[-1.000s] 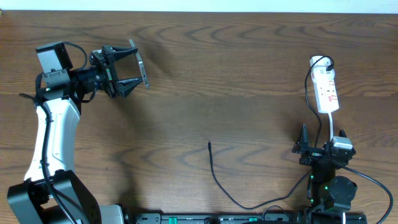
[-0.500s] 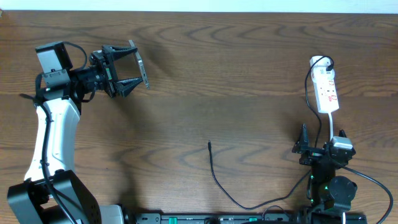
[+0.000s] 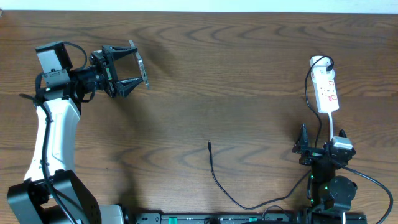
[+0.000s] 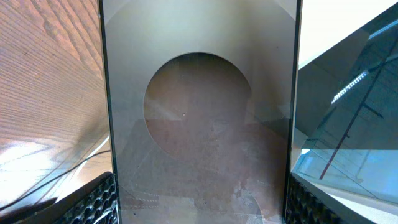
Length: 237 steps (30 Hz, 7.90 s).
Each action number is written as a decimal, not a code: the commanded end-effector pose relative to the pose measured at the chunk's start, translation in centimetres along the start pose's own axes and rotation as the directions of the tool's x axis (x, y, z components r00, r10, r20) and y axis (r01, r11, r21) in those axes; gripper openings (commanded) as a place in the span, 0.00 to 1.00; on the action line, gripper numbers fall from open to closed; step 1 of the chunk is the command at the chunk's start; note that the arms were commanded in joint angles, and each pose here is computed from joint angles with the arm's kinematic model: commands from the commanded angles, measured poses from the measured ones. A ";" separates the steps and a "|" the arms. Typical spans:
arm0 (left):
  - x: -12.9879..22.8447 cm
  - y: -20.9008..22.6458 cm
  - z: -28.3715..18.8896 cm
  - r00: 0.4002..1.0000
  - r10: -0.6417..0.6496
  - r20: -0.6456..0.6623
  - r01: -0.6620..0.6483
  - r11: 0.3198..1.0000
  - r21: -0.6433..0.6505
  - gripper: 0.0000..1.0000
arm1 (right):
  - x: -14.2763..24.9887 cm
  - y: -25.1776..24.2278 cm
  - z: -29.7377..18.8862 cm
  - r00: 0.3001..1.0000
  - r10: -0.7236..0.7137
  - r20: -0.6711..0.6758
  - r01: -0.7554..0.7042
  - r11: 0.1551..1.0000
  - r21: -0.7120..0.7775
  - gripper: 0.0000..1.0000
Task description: Plug charger to phone and switch on socket
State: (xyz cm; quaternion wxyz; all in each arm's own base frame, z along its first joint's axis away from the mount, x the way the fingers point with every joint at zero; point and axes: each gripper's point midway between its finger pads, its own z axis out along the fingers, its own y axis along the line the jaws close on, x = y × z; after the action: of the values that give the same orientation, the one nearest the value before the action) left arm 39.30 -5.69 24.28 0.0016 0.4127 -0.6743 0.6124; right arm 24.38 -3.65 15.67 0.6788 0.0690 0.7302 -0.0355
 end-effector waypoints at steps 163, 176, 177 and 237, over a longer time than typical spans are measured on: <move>2.1 10.7 9.0 0.861 0.168 0.480 0.091 0.878 -0.470 0.07 | 2.3 41.7 4.9 0.527 -0.013 -0.850 -0.777 0.398 -0.488 0.41; 2.0 10.5 9.1 0.859 0.172 0.483 0.085 0.881 -0.465 0.07 | 2.5 41.6 4.9 0.523 -0.016 -0.852 -0.777 0.402 -0.484 0.10; 2.0 10.5 9.1 0.859 0.172 0.483 0.085 0.881 -0.465 0.07 | 2.5 41.6 4.9 0.526 -0.017 -0.850 -0.775 0.402 -0.487 0.07; -1.7 1.7 9.6 0.905 0.375 0.202 -0.393 0.917 0.061 0.95 | -4.9 37.3 13.1 -0.175 0.465 -0.868 -0.982 -0.012 0.191 0.01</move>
State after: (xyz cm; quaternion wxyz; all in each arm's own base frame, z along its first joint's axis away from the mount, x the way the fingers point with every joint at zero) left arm 44.37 -12.76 20.18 -0.2143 0.3221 -0.7079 0.5909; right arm 43.10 30.28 19.49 0.1129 0.3092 0.6821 0.6530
